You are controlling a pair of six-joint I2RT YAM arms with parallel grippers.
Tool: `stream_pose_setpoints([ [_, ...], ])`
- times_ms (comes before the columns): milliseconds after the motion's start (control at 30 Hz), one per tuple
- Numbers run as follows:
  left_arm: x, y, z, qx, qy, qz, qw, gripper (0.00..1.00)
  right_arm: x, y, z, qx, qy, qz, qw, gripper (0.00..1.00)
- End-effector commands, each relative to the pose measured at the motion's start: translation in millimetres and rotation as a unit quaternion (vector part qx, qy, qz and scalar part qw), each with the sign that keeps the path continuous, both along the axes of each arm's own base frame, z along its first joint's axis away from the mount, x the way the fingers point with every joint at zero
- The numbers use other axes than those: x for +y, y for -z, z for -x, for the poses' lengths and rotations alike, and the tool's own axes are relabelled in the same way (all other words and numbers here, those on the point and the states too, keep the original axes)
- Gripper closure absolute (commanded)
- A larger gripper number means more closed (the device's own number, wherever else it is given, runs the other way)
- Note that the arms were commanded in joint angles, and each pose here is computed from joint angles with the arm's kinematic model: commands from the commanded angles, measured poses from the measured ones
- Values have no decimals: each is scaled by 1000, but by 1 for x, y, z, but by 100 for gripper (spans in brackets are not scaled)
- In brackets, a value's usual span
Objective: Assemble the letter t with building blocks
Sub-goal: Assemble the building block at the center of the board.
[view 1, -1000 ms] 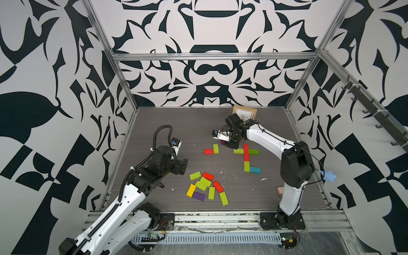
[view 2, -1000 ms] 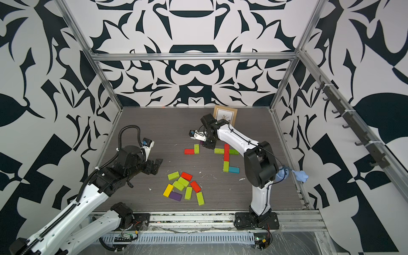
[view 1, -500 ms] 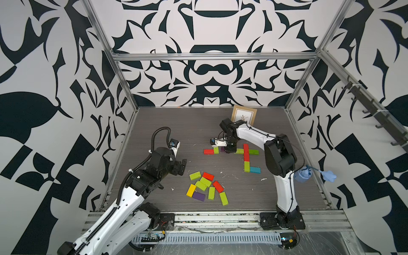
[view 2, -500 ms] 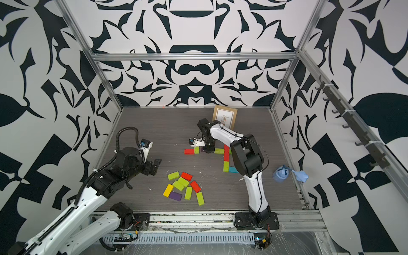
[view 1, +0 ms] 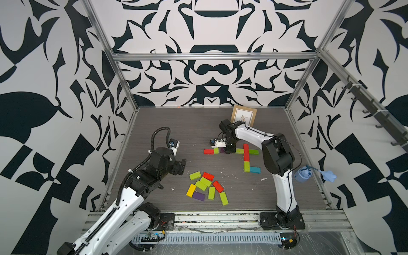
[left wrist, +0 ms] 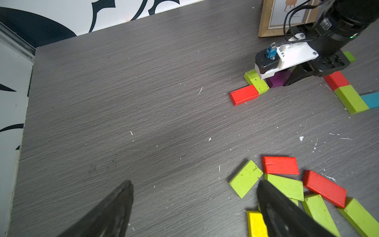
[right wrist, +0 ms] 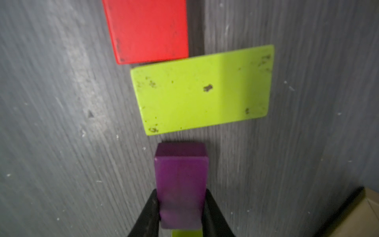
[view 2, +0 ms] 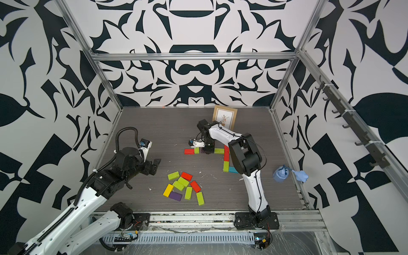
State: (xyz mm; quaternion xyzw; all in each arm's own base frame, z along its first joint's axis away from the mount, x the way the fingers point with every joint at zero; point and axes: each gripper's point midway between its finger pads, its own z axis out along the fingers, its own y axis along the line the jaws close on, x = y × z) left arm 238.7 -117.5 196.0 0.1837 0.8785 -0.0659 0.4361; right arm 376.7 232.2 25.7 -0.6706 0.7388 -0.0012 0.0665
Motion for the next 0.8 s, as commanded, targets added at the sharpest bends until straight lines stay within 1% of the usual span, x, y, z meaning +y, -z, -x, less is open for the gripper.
stream_pose_setpoints([
  [0,3,1,1,-5,-4,1,1000,2,8,-5,-3,-9,-13,0,1000,98],
  [333,3,-1,2,-9,-4,4,1000,2,15,-1,3,-4,-22,2,1000,98],
  [600,3,-2,2,-11,-4,6,1000,2,15,3,1,-6,-20,7,1000,97],
  [700,4,-2,3,-12,-4,6,1000,2,15,6,1,-6,-18,9,1000,95],
  [767,4,-1,3,-11,-5,6,1000,2,16,7,-1,-7,-16,10,1000,92],
])
